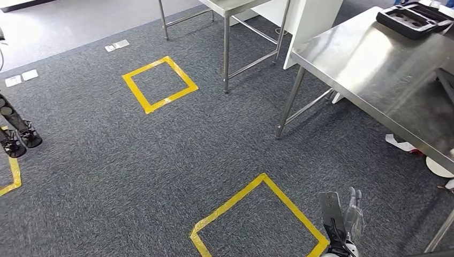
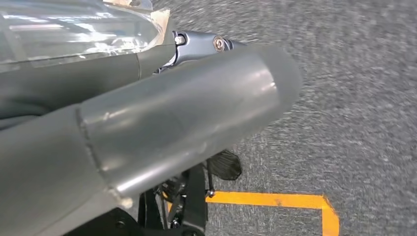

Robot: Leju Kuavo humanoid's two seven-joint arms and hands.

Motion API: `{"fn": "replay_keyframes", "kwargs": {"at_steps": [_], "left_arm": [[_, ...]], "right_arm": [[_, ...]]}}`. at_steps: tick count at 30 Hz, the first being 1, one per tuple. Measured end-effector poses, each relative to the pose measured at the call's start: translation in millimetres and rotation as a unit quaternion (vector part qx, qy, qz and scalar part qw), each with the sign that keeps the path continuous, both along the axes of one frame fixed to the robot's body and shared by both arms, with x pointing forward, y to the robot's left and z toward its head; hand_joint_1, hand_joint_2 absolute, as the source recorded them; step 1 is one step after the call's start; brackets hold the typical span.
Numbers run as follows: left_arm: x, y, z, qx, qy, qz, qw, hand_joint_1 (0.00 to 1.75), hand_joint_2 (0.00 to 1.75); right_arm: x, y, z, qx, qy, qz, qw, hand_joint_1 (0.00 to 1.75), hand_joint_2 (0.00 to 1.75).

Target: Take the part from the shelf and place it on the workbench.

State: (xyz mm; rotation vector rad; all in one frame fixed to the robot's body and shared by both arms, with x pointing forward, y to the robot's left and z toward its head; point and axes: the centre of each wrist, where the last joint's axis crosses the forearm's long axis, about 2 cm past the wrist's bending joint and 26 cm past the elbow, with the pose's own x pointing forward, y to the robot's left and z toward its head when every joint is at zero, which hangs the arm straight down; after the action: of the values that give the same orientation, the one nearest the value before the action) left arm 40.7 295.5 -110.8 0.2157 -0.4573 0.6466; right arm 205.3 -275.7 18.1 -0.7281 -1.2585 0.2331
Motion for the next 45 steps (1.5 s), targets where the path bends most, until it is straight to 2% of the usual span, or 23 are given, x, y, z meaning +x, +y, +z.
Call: {"fn": "replay_keyframes", "kwargs": {"at_steps": [11,15,21,23,26,28,31,35,45], "left_arm": [[-4.0,-2,-0.6,-0.007,0.010,0.002,1.000,0.00,0.00],[-4.1,-3,-0.6,-0.019,0.027,0.016,0.999,0.00,0.00],[-1.5,-13,-0.2,-0.024,0.054,0.050,0.997,0.00,0.00],[-3.4,-16,-0.3,-0.037,0.069,0.084,0.993,0.00,0.00],[-5.6,-24,-0.2,-0.076,0.092,0.168,0.979,0.00,0.00],[-7.5,-31,-0.1,-0.091,0.104,0.193,0.971,0.00,0.00],[-10.2,-39,0.1,-0.103,0.114,0.175,0.972,0.00,0.00],[-8.1,-41,0.5,-0.096,0.127,0.125,0.979,0.00,0.00],[-10.4,-36,-0.1,-0.077,0.127,0.096,0.984,0.00,0.00]], "right_arm": [[5,1,-9,-0.004,0.031,-0.003,0.999,0.00,0.00],[-2,-1,-41,-0.009,0.112,-0.033,0.993,0.00,0.00],[-46,-9,-89,0.001,0.286,-0.075,0.955,0.00,0.00],[-62,-5,-98,0.000,0.346,-0.089,0.934,0.00,0.00],[-94,5,-110,-0.024,0.422,-0.104,0.900,0.00,0.00],[-117,13,-115,-0.052,0.456,-0.097,0.883,0.00,0.00],[-135,23,-119,-0.074,0.472,-0.074,0.875,0.00,0.00],[-138,26,-119,-0.074,0.462,-0.076,0.881,0.00,0.00],[-150,34,-120,-0.022,0.478,-0.137,0.867,0.00,0.00]]}}
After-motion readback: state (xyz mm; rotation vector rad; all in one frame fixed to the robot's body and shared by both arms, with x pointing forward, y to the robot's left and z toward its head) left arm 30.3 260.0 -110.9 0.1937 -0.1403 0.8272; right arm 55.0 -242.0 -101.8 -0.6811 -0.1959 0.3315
